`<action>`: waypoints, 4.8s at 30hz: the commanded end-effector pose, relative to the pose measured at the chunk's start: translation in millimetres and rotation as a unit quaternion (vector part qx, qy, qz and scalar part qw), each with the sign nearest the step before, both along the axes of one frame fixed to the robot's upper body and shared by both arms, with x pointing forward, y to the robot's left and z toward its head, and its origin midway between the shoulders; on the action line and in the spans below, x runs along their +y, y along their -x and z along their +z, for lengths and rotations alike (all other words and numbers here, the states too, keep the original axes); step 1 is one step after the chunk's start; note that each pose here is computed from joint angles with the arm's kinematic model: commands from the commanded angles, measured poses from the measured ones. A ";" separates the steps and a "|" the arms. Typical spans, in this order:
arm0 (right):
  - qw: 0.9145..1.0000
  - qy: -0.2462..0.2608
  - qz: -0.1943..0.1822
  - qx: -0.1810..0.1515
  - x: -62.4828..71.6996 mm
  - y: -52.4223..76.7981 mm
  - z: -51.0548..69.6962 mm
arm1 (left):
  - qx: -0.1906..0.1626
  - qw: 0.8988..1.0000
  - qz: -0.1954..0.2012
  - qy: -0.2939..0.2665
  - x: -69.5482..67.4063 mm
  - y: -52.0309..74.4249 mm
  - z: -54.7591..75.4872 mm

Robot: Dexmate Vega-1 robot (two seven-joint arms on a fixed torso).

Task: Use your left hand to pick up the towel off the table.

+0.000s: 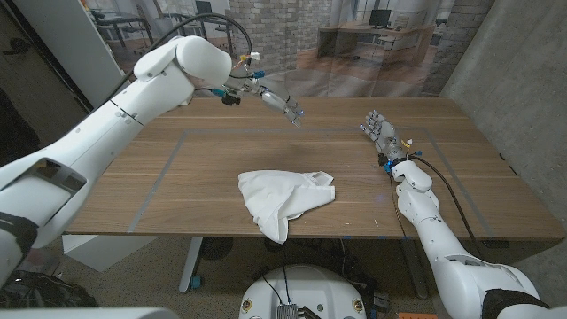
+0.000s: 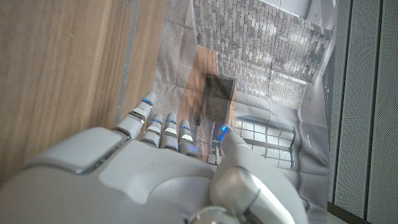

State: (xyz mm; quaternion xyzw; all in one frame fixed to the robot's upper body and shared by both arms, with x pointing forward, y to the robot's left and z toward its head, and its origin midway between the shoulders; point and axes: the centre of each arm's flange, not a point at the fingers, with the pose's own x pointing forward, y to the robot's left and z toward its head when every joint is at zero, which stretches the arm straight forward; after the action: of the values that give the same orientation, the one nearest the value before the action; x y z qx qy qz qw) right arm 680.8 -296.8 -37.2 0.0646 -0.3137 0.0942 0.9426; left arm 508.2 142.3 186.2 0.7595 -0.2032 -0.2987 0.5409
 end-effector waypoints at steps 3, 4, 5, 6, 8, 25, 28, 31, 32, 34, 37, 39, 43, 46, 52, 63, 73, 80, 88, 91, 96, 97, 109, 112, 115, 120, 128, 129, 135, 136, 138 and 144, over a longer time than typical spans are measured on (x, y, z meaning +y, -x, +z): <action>1.000 -0.008 -0.004 -0.002 -3.3 5.5 -4.8 | -0.004 0.999 0.011 -0.052 -14.0 7.0 -0.8; 1.000 -0.008 -0.005 -0.002 -3.4 5.7 -4.9 | -0.004 0.998 0.012 -0.055 -14.8 7.1 -0.8; 1.000 -0.008 -0.005 -0.003 -3.6 5.7 -4.9 | -0.002 0.998 0.013 -0.059 -15.5 7.0 -0.8; 1.000 -0.008 -0.005 -0.003 -3.7 5.6 -4.7 | -0.001 0.998 0.015 -0.062 -16.1 7.0 -0.8; 1.000 -0.008 -0.006 -0.003 -4.0 5.3 -4.4 | 0.000 0.998 0.017 -0.068 -17.3 6.5 -0.8; 1.000 -0.009 -0.001 0.001 -2.2 -4.3 -2.3 | -0.001 0.994 0.024 -0.107 -26.2 2.6 -3.2; 1.000 -0.009 0.000 0.001 -2.4 -5.1 -2.6 | -0.005 0.993 0.025 -0.116 -28.7 3.5 -5.6; 1.000 -0.009 0.000 0.001 -2.5 -5.5 -3.1 | -0.009 0.992 0.025 -0.125 -31.5 5.2 -7.8; 1.000 -0.010 0.000 0.002 -2.6 -5.5 -3.4 | -0.012 0.991 0.025 -0.128 -32.5 5.9 -8.4; 1.000 -0.010 0.000 0.002 -3.1 -5.3 -4.0 | -0.018 0.990 0.026 -0.135 -34.6 7.4 -9.7; 1.000 -0.011 -0.001 0.002 -3.8 -4.7 -5.1 | -0.025 0.989 0.025 -0.144 -37.4 9.0 -11.8; 1.000 -0.012 -0.001 0.002 -4.3 -4.2 -5.8 | -0.026 0.988 0.025 -0.148 -38.6 9.4 -12.7; 1.000 -0.013 -0.002 0.003 -5.1 -3.4 -7.2 | -0.036 0.987 0.025 -0.154 -40.7 10.1 -14.4; 1.000 -0.013 -0.003 0.003 -5.8 -2.7 -8.0 | -0.041 0.986 0.026 -0.161 -42.5 10.0 -16.9; 1.000 -0.014 -0.004 0.003 -7.1 -1.6 -9.3 | -0.046 0.983 0.024 -0.175 -46.3 10.3 -23.0; 1.000 -0.012 -0.003 0.005 -6.0 -2.0 -9.2 | -0.043 0.978 0.018 -0.204 -51.5 10.7 -31.5; 1.000 -0.016 -0.004 0.007 -4.9 -1.7 -11.9 | -0.048 0.968 0.011 -0.246 -64.6 11.4 -40.7; 1.000 -0.017 -0.006 0.007 -4.3 -1.6 -12.6 | -0.043 0.961 0.006 -0.274 -69.1 10.4 -46.2; 1.000 -0.019 -0.008 0.008 -2.8 -2.3 -12.8 | -0.033 0.953 0.003 -0.302 -74.4 8.2 -50.6; 1.000 -0.020 -0.008 0.008 -2.4 -2.7 -13.2 | -0.029 0.951 0.003 -0.309 -75.6 8.7 -51.9; 1.000 -0.021 -0.008 0.007 -1.8 -2.8 -13.4 | -0.027 0.947 0.001 -0.321 -76.5 10.3 -55.1; 1.000 -0.021 -0.009 0.007 -1.6 -2.8 -13.5 | -0.028 0.945 0.001 -0.325 -76.6 9.7 -56.4; 1.000 -0.021 -0.013 0.006 2.5 2.0 -15.9 | -0.022 0.941 -0.002 -0.339 -73.2 7.1 -68.1; 1.000 -0.021 -0.014 0.007 4.1 4.2 -17.7 | -0.022 0.940 0.000 -0.342 -71.8 8.3 -72.1; 1.000 -0.022 -0.015 0.007 5.4 6.8 -19.4 | -0.018 0.939 0.000 -0.342 -70.8 9.6 -75.6; 1.000 -0.022 -0.019 0.005 6.6 12.1 -21.9 | -0.012 0.938 -0.001 -0.346 -69.6 11.1 -82.9; 0.999 -0.023 -0.022 0.003 7.8 18.5 -25.1 | -0.030 0.933 0.004 -0.358 -66.8 13.7 -92.1; 0.999 -0.024 -0.022 0.003 8.0 19.0 -25.4 | -0.033 0.932 0.005 -0.360 -66.5 13.7 -93.5; 0.999 -0.024 -0.024 0.004 8.7 21.5 -26.8 | -0.040 0.931 0.013 -0.362 -61.5 10.1 -99.0; 0.999 -0.023 -0.025 0.003 8.8 21.7 -26.9 | -0.042 0.931 0.014 -0.363 -60.6 9.3 -100.0; 0.999 -0.023 -0.025 0.003 9.0 22.2 -26.9 | -0.046 0.930 0.016 -0.365 -59.5 8.0 -102.2; 0.999 -0.023 -0.026 0.003 9.7 22.6 -26.6 | -0.056 0.927 0.020 -0.372 -57.4 6.0 -106.8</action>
State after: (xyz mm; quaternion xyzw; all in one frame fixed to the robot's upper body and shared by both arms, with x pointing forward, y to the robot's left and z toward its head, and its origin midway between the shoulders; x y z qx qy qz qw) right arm 662.5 -289.1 -62.9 0.0799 -0.3126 0.0643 0.9443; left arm 497.9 79.4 87.9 0.9129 -0.0956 -0.3225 0.2312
